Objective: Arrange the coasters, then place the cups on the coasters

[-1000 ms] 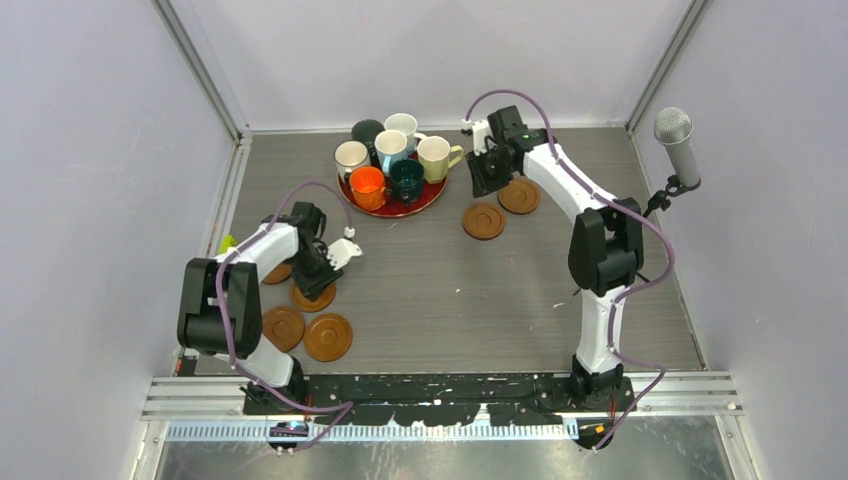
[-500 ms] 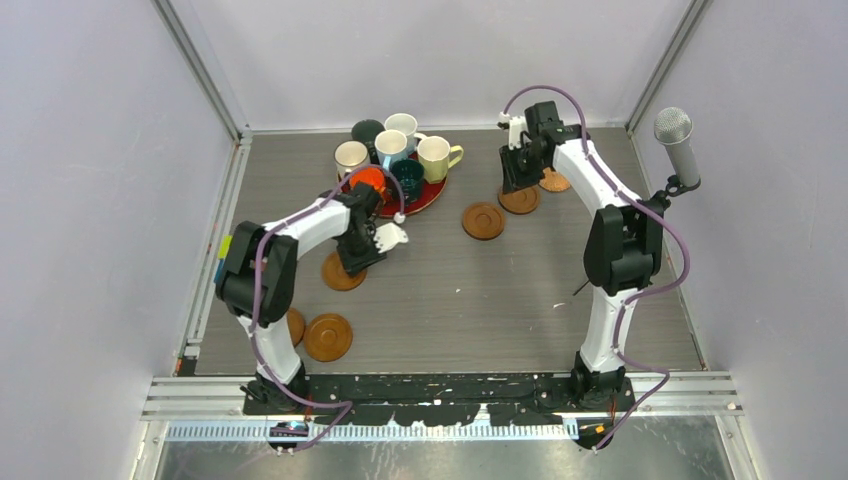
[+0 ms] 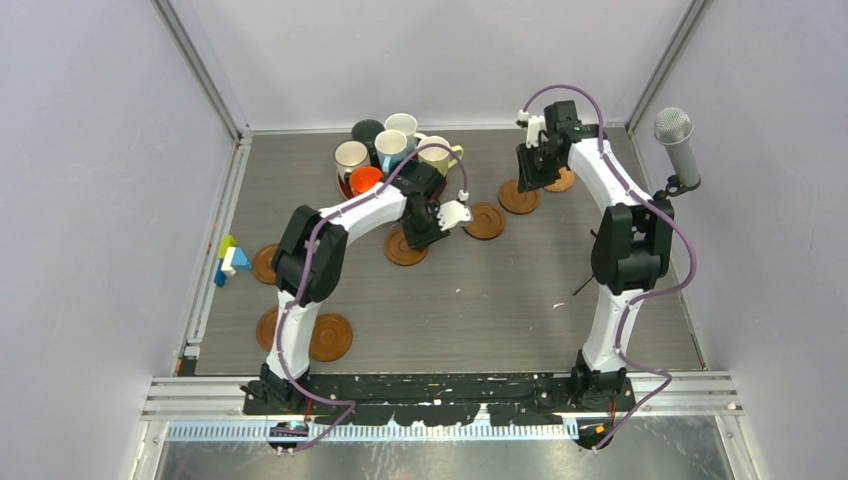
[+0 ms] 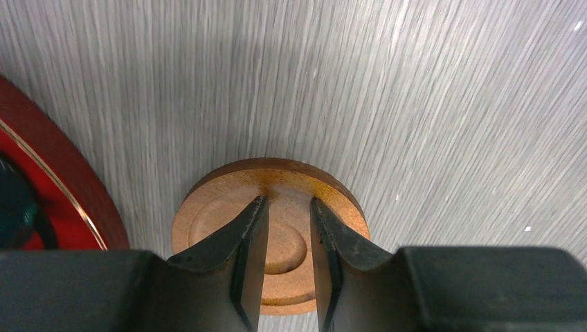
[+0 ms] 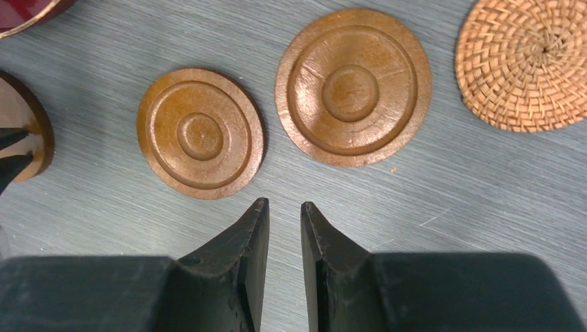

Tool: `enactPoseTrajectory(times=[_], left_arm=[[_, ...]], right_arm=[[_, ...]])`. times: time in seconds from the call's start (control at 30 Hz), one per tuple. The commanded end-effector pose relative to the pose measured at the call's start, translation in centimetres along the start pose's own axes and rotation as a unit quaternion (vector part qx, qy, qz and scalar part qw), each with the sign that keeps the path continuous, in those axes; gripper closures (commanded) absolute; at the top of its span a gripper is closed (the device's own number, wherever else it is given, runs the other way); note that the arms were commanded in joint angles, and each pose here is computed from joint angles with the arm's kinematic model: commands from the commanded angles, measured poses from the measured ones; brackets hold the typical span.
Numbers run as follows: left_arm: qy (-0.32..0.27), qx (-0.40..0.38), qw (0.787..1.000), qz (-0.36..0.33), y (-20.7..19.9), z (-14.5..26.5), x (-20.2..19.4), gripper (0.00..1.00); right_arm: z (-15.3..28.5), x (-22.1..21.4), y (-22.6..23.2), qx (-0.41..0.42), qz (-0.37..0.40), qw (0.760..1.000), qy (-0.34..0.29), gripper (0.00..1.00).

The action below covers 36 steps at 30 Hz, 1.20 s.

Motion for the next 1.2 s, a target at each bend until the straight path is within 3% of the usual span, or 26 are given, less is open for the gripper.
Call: enactPoseTrajectory(times=[0.0, 0.43, 0.67, 0.83, 1.0, 1.17], left_arm=[[-0.02, -0.044, 0.999, -0.004, -1.7, -3.0, 2.1, 0.69], [-0.055, -0.054, 0.997, -0.029, -3.8, -4.9, 7.9, 0.69], [-0.056, -0.046, 0.997, -0.029, -3.5, -4.5, 8.4, 0.69], [-0.073, -0.036, 0.996, -0.032, -3.6, -1.0, 9.0, 0.68], [-0.127, -0.029, 0.991, -0.014, -3.2, 5.6, 10.0, 0.65], [-0.135, -0.025, 0.99, 0.043, -1.9, 10.8, 6.3, 0.64]], right_arm=[[2.9, 0.9, -0.1, -0.005, 0.009, 0.999, -0.034, 0.71], [3.3, 0.6, -0.5, -0.006, 0.007, 0.999, -0.035, 0.71], [3.5, 0.5, -0.3, -0.002, 0.008, 0.999, -0.036, 0.71], [3.6, 0.9, 0.1, 0.011, 0.005, 0.999, -0.044, 0.71], [3.4, 1.2, 0.9, 0.028, 0.007, 0.998, -0.05, 0.7], [2.9, 1.3, 2.8, 0.048, 0.023, 0.998, -0.045, 0.68]])
Point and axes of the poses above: each gripper's point midway between its finger pads, its own z axis back along the fingers, its own y axis along the line the jaws close on, x = y × z, the point moved 5 cm from there along z, back along the fingers, and after that the axes turned 4 degrees about z, right-handed, at the moved point
